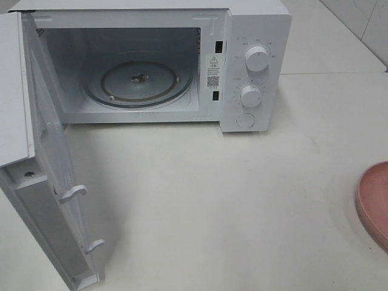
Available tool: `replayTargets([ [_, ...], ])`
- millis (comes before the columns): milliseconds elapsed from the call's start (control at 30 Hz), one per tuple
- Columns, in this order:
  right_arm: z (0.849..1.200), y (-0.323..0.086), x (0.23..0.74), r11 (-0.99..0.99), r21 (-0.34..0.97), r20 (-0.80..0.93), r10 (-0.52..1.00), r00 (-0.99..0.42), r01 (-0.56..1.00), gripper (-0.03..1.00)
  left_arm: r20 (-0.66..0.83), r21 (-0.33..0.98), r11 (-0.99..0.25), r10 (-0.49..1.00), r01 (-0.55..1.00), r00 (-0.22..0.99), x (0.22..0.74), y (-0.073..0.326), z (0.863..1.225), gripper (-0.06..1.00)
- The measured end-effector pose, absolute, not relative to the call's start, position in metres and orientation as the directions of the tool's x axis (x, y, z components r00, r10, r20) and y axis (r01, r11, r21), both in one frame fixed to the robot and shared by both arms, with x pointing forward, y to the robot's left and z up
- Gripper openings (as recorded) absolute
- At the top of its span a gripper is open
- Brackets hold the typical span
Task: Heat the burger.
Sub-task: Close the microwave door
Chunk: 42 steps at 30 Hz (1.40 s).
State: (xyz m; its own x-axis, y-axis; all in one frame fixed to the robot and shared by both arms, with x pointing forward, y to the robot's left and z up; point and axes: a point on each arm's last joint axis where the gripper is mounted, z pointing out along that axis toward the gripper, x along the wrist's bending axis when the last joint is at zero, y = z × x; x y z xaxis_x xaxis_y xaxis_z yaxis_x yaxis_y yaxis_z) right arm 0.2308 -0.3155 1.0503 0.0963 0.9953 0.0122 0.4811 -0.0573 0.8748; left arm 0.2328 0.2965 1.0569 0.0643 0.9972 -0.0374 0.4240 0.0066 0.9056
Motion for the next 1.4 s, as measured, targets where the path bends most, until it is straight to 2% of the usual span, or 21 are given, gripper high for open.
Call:
replayTargets([
  [167, 1.050, -0.315, 0.231, -0.057, 0.875, 0.012, 0.995, 0.096, 0.481, 0.76, -0.072, 0.913, 0.046, 0.996, 0.406, 0.049, 0.234, 0.297, 1.060, 0.93],
  [233, 1.050, -0.315, 0.231, -0.057, 0.875, 0.012, 0.995, 0.096, 0.481, 0.76, -0.078, 0.902, 0.052, 0.996, 0.429, 0.044, 0.240, 0.296, 1.063, 0.84],
  [267, 1.050, -0.315, 0.231, -0.057, 0.875, 0.012, 0.995, 0.096, 0.481, 0.76, -0.078, 0.902, 0.052, 0.996, 0.429, 0.044, 0.240, 0.296, 1.063, 0.84],
  [333, 1.050, -0.315, 0.231, -0.057, 0.875, 0.012, 0.995, 0.096, 0.481, 0.76, -0.081, 0.890, 0.055, 0.996, 0.452, 0.039, 0.254, 0.296, 1.066, 0.70],
  [433, 1.050, -0.315, 0.231, -0.057, 0.875, 0.012, 0.995, 0.096, 0.481, 0.76, -0.082, 0.887, 0.056, 0.996, 0.458, 0.037, 0.259, 0.296, 1.067, 0.67],
  [500, 1.050, -0.315, 0.231, -0.057, 0.875, 0.012, 0.995, 0.096, 0.481, 0.76, -0.080, 0.883, 0.057, 0.996, 0.466, 0.030, 0.277, 0.296, 1.071, 0.55],
  [567, 1.050, -0.315, 0.231, -0.057, 0.875, 0.012, 0.995, 0.096, 0.481, 0.76, -0.078, 0.882, 0.056, 0.997, 0.468, 0.028, 0.282, 0.297, 1.072, 0.51],
  [600, 1.050, -0.315, 0.231, -0.057, 0.875, 0.012, 0.995, 0.096, 0.481, 0.76, -0.079, 0.880, 0.058, 0.997, 0.471, 0.025, 0.292, 0.297, 1.074, 0.43],
  [700, 1.050, -0.315, 0.231, -0.057, 0.875, 0.012, 0.995, 0.096, 0.481, 0.76, -0.079, 0.876, 0.058, 0.997, 0.478, 0.024, 0.297, 0.297, 1.074, 0.37],
  [767, 1.050, -0.315, 0.231, -0.057, 0.875, 0.012, 0.995, 0.096, 0.481, 0.76, -0.080, 0.864, 0.061, 0.997, 0.500, 0.018, 0.317, 0.296, 1.073, 0.12],
  [800, 1.050, -0.315, 0.231, -0.057, 0.875, 0.012, 0.995, 0.096, 0.481, 0.76, -0.080, 0.864, 0.061, 0.997, 0.500, 0.018, 0.317, 0.296, 1.073, 0.12],
  [900, 1.050, -0.315, 0.231, -0.057, 0.875, 0.012, 0.995, 0.096, 0.481, 0.76, -0.077, 0.870, 0.060, 0.997, 0.489, 0.016, 0.332, 0.296, 1.072, 0.00],
  [1133, 1.050, -0.315, 0.231, -0.057, 0.875, 0.012, 0.995, 0.095, 0.481, 0.76, -0.047, 0.876, 0.033, 0.999, 0.482, 0.016, 0.364, 0.297, 1.048, 0.00],
  [1400, 1.050, -0.315, 0.231, -0.057, 0.875, 0.012, 0.995, 0.095, 0.481, 0.76, -0.044, 0.920, 0.039, 0.999, 0.391, 0.004, 0.393, 0.298, 1.019, 0.00],
])
